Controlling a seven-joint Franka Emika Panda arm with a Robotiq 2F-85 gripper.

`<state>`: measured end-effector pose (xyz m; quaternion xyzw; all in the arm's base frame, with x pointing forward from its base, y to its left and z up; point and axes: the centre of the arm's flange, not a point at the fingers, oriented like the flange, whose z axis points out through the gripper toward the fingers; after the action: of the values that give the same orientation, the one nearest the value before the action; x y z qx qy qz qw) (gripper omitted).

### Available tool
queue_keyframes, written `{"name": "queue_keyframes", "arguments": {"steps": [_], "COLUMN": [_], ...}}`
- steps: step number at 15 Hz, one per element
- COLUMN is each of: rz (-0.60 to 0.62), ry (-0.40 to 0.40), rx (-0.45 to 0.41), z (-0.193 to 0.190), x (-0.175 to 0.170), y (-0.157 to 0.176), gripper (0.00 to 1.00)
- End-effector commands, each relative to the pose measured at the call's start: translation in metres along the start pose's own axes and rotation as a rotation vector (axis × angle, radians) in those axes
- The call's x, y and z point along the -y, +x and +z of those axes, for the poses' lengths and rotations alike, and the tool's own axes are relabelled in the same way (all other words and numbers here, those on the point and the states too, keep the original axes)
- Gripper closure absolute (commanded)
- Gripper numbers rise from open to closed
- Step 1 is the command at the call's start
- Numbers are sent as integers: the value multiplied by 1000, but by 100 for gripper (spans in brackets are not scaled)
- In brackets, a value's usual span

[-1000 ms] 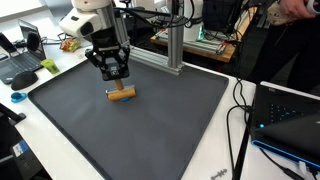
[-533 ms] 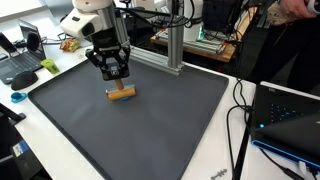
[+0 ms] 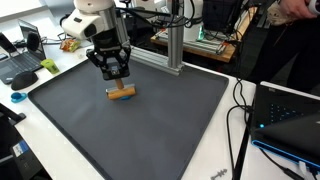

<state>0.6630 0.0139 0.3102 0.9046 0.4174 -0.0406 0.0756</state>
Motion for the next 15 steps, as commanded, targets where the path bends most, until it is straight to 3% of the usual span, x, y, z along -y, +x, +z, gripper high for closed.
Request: {"name": "queue_keyframes", "arguments": {"steps": [1, 9, 15], "rz": [-35, -59, -61], "ry": [25, 14, -15], "rx": [106, 137, 222], "z": [46, 47, 52], "x": [6, 7, 0], "y": [-11, -11, -23], "gripper": [78, 78, 78]}}
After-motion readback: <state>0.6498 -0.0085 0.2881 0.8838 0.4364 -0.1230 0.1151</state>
